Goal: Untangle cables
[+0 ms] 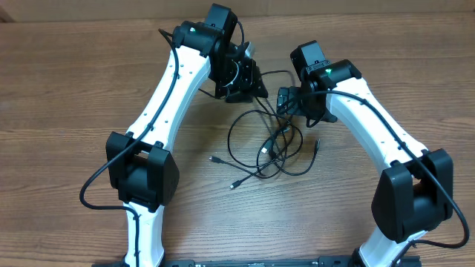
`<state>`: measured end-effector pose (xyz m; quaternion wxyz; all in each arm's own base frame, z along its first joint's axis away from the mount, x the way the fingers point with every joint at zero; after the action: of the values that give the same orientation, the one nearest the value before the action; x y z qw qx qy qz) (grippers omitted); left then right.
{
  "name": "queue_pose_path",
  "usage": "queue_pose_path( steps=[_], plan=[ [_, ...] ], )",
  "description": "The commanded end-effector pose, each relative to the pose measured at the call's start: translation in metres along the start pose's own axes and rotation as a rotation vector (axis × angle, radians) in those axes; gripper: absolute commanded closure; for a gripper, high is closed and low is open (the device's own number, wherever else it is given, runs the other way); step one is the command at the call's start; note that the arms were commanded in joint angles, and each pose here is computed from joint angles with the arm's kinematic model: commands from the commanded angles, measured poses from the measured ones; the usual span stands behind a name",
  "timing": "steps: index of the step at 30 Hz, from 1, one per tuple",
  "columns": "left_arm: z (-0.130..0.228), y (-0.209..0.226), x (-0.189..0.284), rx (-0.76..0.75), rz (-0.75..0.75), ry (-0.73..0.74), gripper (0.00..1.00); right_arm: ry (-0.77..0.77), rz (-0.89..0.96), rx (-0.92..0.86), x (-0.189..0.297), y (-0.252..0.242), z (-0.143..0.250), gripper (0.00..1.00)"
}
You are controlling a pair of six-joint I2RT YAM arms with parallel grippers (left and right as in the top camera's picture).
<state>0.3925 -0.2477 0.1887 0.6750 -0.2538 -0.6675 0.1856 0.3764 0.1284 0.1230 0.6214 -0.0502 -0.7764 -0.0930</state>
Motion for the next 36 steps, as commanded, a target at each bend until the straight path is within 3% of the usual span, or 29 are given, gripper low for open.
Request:
queue_pose_path(
  steps=[1,6,10,18,29,36],
  plan=[
    [0.000,0.014,0.008,-0.017,-0.120,-0.036,0.20,-0.026,0.004,-0.018,0.005,0.000,-0.004,0.00],
    [-0.002,0.032,0.010,-0.012,-0.236,-0.061,0.18,-0.042,0.024,-0.035,0.006,-0.003,-0.007,0.00],
    [-0.001,0.041,0.013,-0.005,-0.296,-0.065,0.21,-0.142,0.169,-0.187,0.009,-0.029,-0.020,0.00],
    [0.004,0.036,0.009,-0.016,-0.299,-0.049,0.21,-0.206,0.191,-0.292,0.011,-0.050,-0.040,0.00],
    [0.014,0.010,-0.009,-0.089,-0.290,-0.029,0.20,-0.204,0.248,-0.487,0.010,-0.120,-0.058,0.00],
    [0.034,-0.012,-0.029,-0.168,-0.318,0.014,0.33,-0.164,0.304,-0.591,-0.004,-0.170,-0.049,0.00]
  ],
)
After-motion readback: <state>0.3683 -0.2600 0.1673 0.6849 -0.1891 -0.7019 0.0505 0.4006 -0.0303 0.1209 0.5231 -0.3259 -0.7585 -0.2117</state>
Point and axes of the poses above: each gripper's point midway between its finger pads, its own x axis back along the fingers, its own y axis along the line the jaws close on, z = x × y, the point moved 2 cm from there along x, back along the fingers, and after that the axes turned 4 degrees about -x, right-handed, at the moved point
